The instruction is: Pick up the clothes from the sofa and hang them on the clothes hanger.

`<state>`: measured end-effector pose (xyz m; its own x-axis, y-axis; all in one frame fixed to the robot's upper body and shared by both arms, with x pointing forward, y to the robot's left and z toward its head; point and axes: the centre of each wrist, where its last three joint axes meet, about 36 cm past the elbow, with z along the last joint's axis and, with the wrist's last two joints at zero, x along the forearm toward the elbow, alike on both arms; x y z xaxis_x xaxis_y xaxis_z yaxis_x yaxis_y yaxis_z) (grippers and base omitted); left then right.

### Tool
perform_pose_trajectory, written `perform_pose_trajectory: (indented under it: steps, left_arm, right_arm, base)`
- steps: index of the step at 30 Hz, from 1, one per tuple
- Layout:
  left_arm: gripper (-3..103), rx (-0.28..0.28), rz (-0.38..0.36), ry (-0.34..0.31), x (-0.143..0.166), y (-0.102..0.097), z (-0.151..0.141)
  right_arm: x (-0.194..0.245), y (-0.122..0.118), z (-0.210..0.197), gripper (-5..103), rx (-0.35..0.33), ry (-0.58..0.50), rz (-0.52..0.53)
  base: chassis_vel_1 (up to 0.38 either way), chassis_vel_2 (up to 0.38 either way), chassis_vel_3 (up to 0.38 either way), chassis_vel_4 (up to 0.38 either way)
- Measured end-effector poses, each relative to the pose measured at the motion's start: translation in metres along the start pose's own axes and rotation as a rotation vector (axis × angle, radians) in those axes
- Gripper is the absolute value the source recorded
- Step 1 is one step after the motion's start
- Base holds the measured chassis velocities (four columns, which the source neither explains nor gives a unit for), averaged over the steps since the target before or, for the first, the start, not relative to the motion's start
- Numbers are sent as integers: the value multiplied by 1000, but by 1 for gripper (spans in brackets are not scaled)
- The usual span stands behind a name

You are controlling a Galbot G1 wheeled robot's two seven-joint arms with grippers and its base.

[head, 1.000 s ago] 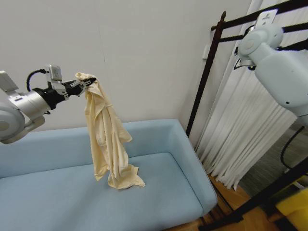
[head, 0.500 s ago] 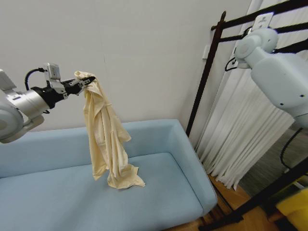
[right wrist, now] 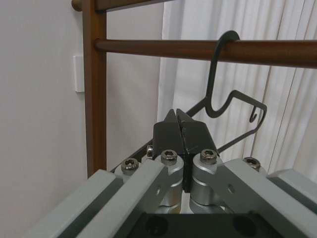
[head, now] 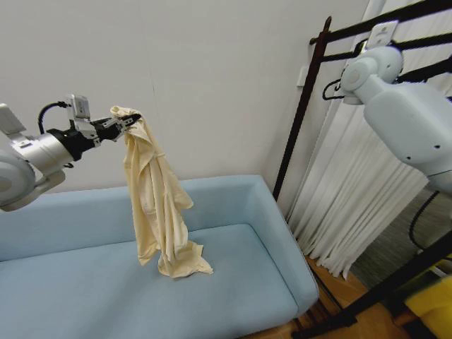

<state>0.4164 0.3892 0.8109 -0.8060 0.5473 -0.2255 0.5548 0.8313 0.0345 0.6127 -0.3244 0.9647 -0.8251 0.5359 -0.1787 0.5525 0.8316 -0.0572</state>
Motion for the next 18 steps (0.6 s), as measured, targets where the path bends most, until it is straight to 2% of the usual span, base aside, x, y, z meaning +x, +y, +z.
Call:
perform_pose_trajectory:
  steps: [2, 3, 4, 5, 6, 7, 9, 13, 14, 16, 17, 18]
  left_arm:
    - [1, 0, 0, 0, 0, 0, 0]
    - [1, -1, 1, -1, 0, -1, 0]
    - [1, -1, 1, -1, 0, -1, 0]
    - [1, -2, 1, -1, 0, -1, 0]
    - [1, -6, -2, -3, 1, -2, -2]
    - [1, -6, -3, -2, 1, -3, -1]
    - [1, -5, -4, -2, 1, -3, -1]
    - [1, 4, -3, -1, 0, -6, 3]
    - [1, 4, -3, -1, 0, -6, 3]
    - [1, 11, 0, 3, 0, -7, 6]
    - [1, 14, 1, 3, 0, -7, 7]
    - [1, 17, 3, 2, 0, -8, 8]
  right_arm:
    - [0, 3, -1, 0, -3, 2, -5]
    - [1, 8, -4, 5, -11, 8, -14]
    - [1, 8, -4, 5, -11, 8, -14]
    - [0, 16, -10, 10, -30, 21, -18]
    - [-3, 46, -41, 27, -112, 82, 4]
    - [-5, 55, -53, 32, -132, 100, 25]
    - [-5, 59, -58, 32, -139, 106, 38]
    - [-17, 75, -76, 55, -168, 147, 138]
    - [-17, 75, -76, 55, -168, 147, 138]
    - [-29, 78, -77, 66, -180, 174, 205]
    - [-35, 79, -77, 66, -187, 187, 233]
    - [-40, 79, -77, 71, -194, 201, 252]
  base:
    - [0, 0, 0, 0]
    - [0, 0, 0, 0]
    - [0, 0, 0, 0]
    - [0, 0, 0, 0]
    - [0, 0, 0, 0]
    - [0, 0, 0, 0]
    - [0, 0, 0, 0]
    - [0, 0, 0, 0]
    - [0, 0, 0, 0]
    - [0, 0, 0, 0]
    - [0, 0, 0, 0]
    - [0, 0, 0, 0]
